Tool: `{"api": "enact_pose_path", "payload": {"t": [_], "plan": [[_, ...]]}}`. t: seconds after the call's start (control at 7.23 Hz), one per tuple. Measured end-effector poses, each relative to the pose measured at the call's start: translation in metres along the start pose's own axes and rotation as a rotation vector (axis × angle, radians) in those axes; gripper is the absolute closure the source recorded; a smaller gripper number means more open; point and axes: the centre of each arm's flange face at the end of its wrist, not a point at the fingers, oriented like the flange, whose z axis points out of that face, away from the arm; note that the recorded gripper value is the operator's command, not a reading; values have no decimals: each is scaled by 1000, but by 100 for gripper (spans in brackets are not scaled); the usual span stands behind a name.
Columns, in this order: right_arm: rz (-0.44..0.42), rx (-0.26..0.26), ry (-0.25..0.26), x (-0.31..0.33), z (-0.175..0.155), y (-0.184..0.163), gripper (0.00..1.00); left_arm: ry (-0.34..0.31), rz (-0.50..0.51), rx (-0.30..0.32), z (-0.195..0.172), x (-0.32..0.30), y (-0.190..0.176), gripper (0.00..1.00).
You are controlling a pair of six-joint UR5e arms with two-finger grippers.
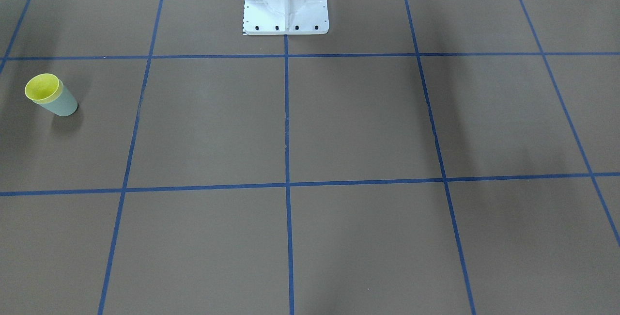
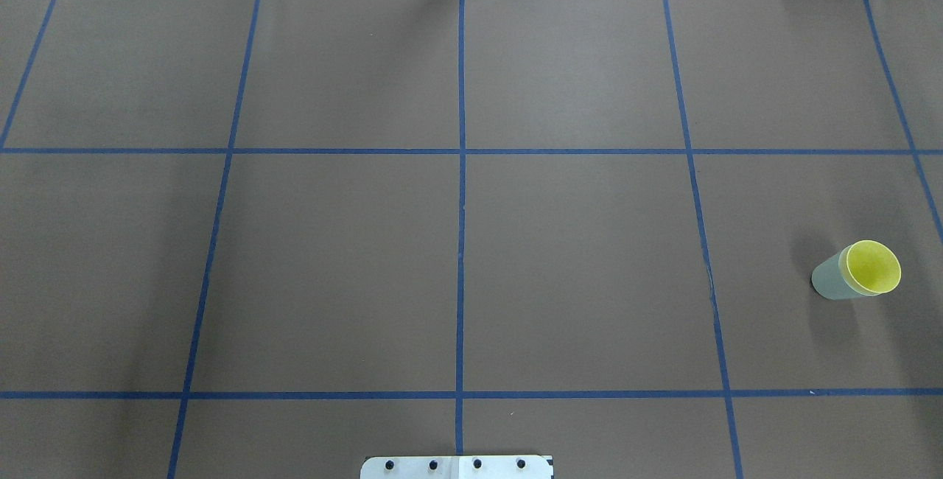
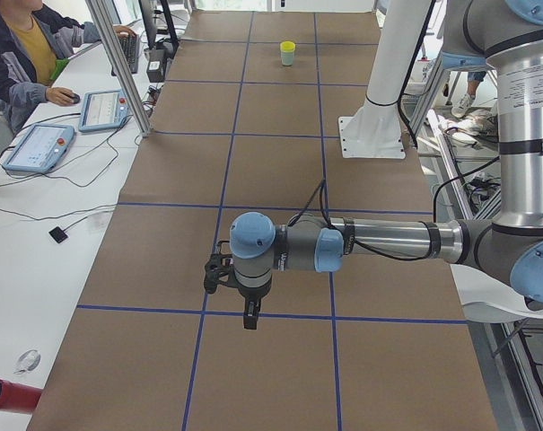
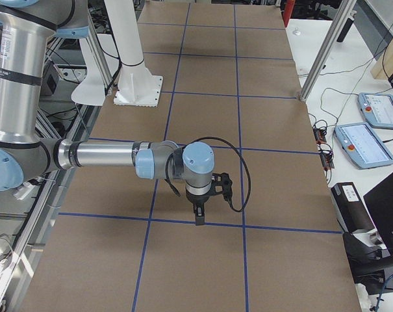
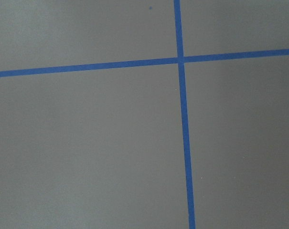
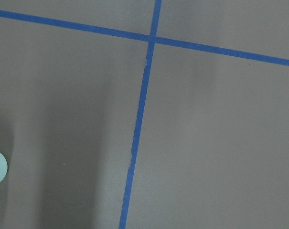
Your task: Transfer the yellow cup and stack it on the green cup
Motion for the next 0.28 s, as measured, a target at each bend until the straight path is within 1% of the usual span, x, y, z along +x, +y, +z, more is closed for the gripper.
{"api": "enact_pose_path", "payload": {"t": [0.28], "plan": [[0, 0, 0, 0, 0, 0, 0, 0, -1, -1, 0, 0, 1, 0]]}}
